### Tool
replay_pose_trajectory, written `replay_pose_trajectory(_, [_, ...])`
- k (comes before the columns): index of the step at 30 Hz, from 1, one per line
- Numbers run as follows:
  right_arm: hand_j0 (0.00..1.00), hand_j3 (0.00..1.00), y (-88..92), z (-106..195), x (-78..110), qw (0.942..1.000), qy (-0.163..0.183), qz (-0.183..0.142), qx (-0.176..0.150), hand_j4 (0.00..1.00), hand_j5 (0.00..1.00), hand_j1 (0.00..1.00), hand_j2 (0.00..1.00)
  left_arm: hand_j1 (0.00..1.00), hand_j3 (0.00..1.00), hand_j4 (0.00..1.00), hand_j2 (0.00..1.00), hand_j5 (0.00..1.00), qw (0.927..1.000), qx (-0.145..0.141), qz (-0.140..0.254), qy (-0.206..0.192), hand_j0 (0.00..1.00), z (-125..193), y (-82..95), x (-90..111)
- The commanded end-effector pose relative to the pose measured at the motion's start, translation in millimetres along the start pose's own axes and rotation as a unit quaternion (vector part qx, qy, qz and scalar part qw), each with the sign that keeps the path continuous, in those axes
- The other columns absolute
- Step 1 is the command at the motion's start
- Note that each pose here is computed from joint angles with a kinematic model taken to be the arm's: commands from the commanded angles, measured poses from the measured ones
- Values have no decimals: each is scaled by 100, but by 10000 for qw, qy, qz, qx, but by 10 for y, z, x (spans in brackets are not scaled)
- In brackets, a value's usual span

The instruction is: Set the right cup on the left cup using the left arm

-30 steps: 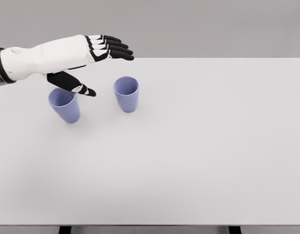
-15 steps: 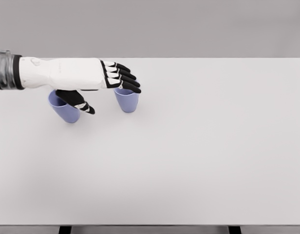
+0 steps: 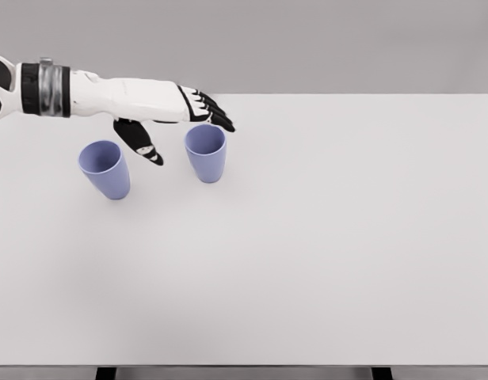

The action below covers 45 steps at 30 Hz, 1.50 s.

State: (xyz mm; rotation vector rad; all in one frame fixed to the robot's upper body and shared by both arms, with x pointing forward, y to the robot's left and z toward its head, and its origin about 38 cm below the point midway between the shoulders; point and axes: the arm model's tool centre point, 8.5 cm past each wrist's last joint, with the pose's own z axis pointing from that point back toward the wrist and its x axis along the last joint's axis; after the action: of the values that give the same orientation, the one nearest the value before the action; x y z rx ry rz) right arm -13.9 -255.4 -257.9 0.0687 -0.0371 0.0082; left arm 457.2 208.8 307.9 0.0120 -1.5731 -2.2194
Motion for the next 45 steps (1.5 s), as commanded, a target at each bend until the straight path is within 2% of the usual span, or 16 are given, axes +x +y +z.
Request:
replay_pose_trajectory(1, [100,100,0,0,0,10000,3,0,1,100,100,100,100,100,100,100,100,100,9997,-153,165,88,100,-84,-111,-110])
replay_pose_trajectory(3, [100,100,0,0,1,10000,-4,1,1,100,100,100,100,100,100,100,100,100,9997,-131,205,35,100,-208,-97,-133])
replay_pose_trajectory(6, [100,100,0,0,0,10000,3,0,1,100,100,100,100,100,100,100,100,100,9999,-119,50,-13,100,-300,20,-104])
replay_pose_trajectory(14, [100,100,0,0,1,10000,-4,1,1,100,100,100,100,100,100,100,100,100,9991,-162,231,316,100,-339,-48,-348])
replay_pose_trajectory(19, [100,100,0,0,1,10000,-4,1,1,100,100,100,100,100,100,100,100,100,9990,-168,303,269,100,-461,-75,-364])
replay_pose_trajectory(27, [100,100,0,0,1,10000,-4,1,1,100,100,100,100,100,100,100,100,100,9987,-195,344,313,100,-461,-106,-395])
replay_pose_trajectory(32, [100,100,0,0,0,10000,3,0,1,100,100,100,100,100,100,100,100,100,9951,-218,570,783,100,-392,-180,-685])
replay_pose_trajectory(35, [100,100,0,0,1,10000,-4,1,1,100,100,100,100,100,100,100,100,100,9940,-278,606,867,100,-457,-218,-743])
replay_pose_trajectory(45, [100,100,0,0,1,10000,-4,1,1,100,100,100,100,100,100,100,100,100,9949,-424,511,762,100,-682,-256,-692])
